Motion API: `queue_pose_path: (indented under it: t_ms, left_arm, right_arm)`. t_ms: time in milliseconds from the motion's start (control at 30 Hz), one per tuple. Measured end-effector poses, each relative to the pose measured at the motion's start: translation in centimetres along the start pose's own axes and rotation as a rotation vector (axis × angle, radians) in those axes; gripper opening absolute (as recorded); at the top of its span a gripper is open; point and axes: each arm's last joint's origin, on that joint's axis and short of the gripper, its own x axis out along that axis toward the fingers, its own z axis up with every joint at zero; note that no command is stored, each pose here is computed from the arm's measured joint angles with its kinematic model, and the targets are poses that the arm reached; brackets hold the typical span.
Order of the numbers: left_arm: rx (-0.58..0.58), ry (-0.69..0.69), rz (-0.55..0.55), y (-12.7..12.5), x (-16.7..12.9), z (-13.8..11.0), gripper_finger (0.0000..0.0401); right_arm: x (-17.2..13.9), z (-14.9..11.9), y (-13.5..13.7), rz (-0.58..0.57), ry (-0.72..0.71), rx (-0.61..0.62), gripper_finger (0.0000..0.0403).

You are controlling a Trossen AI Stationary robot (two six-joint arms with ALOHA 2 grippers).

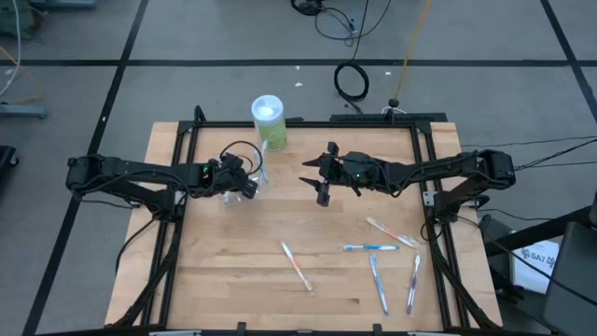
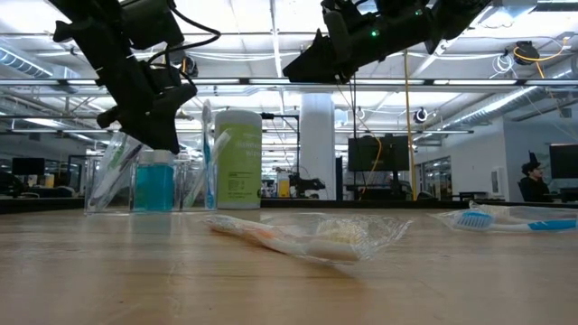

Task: Pick & Place toothbrushing station
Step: Put the right orange toothbrush into the transparent organizer

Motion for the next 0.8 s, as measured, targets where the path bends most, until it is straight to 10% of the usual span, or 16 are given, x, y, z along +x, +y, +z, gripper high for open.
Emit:
queue_pose_path:
  t_ms: [800]
  left_arm:
    - [0.231,-0.133,-0.096,-0.4,-2.6,2.4,0.0118]
  right_arm:
    - [0.0,-0.3,0.0,0.004,0.028,-0.003,0.0201]
